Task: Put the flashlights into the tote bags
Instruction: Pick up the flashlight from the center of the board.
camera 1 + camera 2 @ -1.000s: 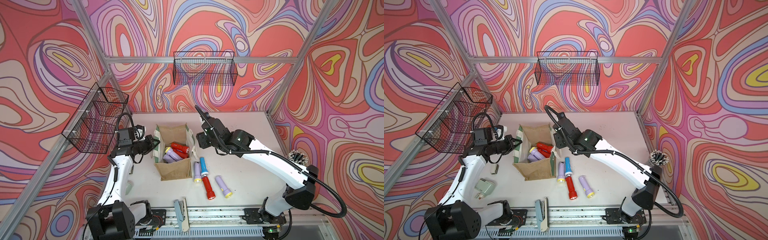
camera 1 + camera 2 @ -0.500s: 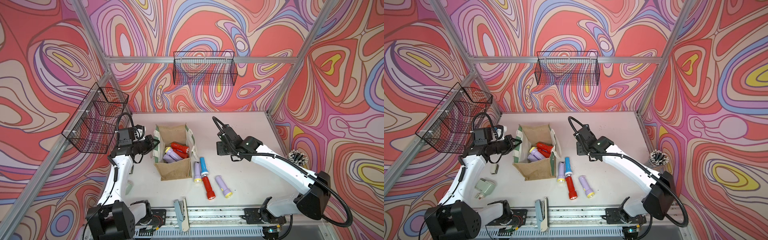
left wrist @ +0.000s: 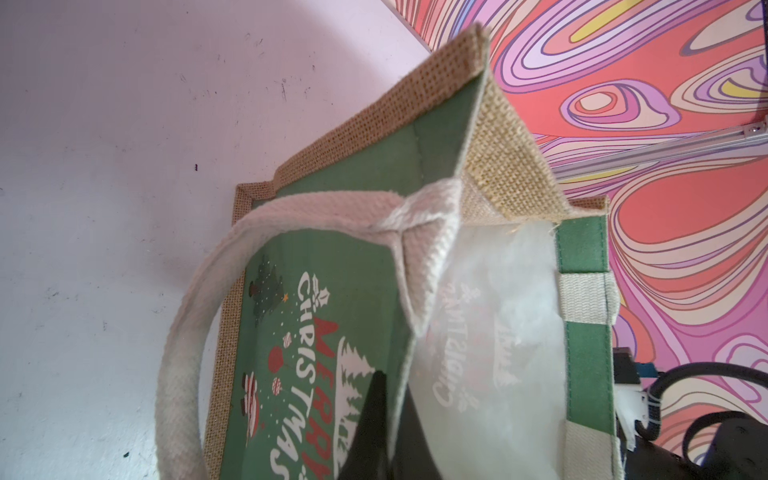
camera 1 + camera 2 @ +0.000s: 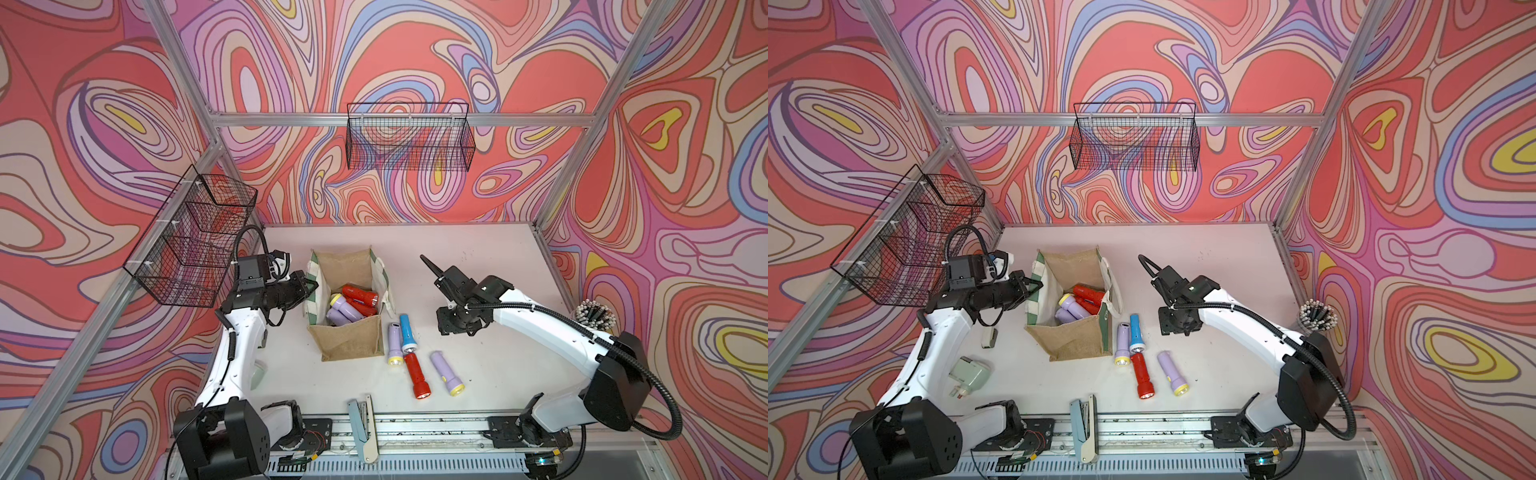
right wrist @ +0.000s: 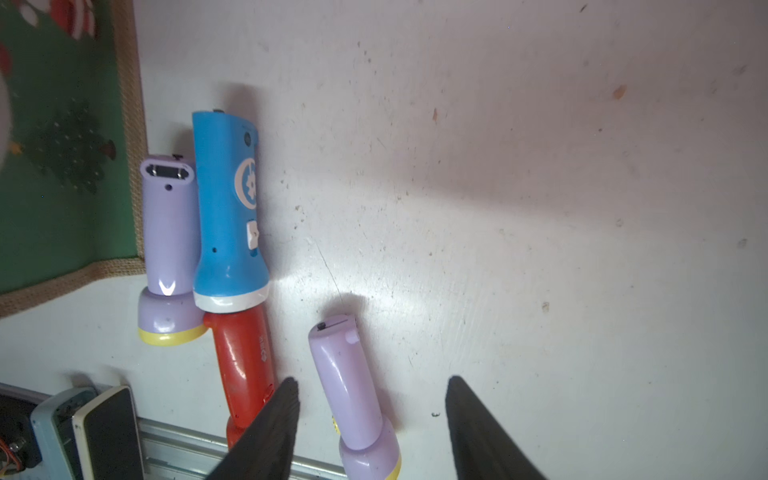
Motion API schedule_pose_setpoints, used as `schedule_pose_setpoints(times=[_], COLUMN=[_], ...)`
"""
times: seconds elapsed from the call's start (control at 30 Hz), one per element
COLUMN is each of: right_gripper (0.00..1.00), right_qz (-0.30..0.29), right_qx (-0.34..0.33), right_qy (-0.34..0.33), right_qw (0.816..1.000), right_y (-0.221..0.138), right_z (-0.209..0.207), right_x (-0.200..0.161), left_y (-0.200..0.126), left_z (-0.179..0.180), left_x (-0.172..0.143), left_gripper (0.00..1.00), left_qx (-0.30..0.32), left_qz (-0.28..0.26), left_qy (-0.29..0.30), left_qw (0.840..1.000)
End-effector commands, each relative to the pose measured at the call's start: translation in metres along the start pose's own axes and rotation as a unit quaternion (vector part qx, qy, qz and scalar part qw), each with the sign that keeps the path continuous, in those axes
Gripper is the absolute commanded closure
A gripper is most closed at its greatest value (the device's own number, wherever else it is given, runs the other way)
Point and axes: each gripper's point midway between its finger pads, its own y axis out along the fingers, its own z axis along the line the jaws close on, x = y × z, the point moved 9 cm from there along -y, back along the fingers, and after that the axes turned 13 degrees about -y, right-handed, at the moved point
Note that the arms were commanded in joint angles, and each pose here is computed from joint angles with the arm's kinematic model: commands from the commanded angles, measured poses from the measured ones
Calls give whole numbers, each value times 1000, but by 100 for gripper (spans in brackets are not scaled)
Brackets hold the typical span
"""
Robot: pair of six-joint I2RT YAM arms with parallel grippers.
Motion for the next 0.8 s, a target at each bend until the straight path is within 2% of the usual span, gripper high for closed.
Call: schedule_pose_setpoints(times=[0.0,0.3,0.43,0.77], right_gripper=[42,43,43,40], right_qz=[50,98,113,102], right_qx=[27,11,9,33], right_qy=[-17,-23,-53,-74], right_qw=[998,995,992,992], right_y=[12,37,40,54], right_z=[3,-1,9,33], right_x=[-14,-36,-46,-47], left_y=[2,-4,-8,-8], left_z=[0,-3,-6,-6], left_x=[1,0,0,1], left_gripper=[100,100,100,100], left_qx=[3,0,11,6], left_qz=[10,-2,-4,-6], left_qy=[-5,2,13,12], left_qw=[1000,1000,1000,1000])
